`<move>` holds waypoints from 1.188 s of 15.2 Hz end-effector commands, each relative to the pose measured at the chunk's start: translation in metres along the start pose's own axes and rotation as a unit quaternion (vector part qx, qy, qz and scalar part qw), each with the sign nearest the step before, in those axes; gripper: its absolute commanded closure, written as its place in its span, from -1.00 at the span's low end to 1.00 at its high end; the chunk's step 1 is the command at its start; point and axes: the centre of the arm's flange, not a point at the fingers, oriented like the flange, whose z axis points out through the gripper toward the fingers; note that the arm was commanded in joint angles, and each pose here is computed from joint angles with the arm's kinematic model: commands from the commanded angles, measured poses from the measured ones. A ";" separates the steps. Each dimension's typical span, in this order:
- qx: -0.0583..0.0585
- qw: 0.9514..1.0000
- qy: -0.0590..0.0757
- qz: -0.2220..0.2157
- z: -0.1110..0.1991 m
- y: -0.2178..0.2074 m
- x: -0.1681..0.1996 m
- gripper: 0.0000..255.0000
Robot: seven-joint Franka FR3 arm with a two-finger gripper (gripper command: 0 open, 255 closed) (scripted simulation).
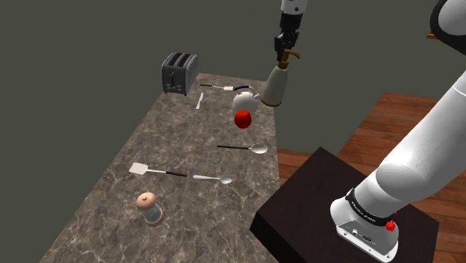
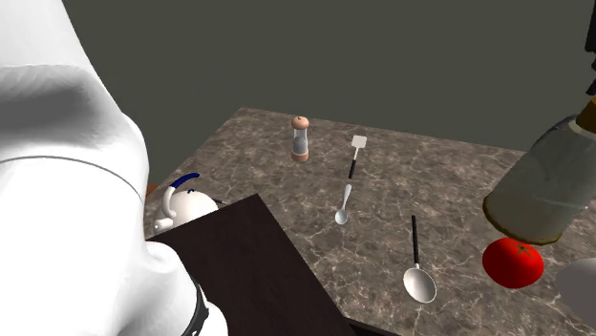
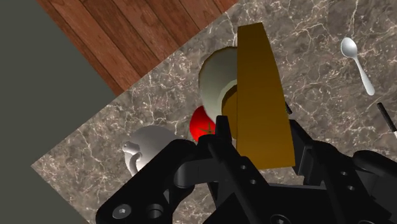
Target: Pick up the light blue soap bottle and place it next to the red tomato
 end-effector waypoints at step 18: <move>0.000 1.000 0.000 -0.001 0.078 0.039 0.013 1.00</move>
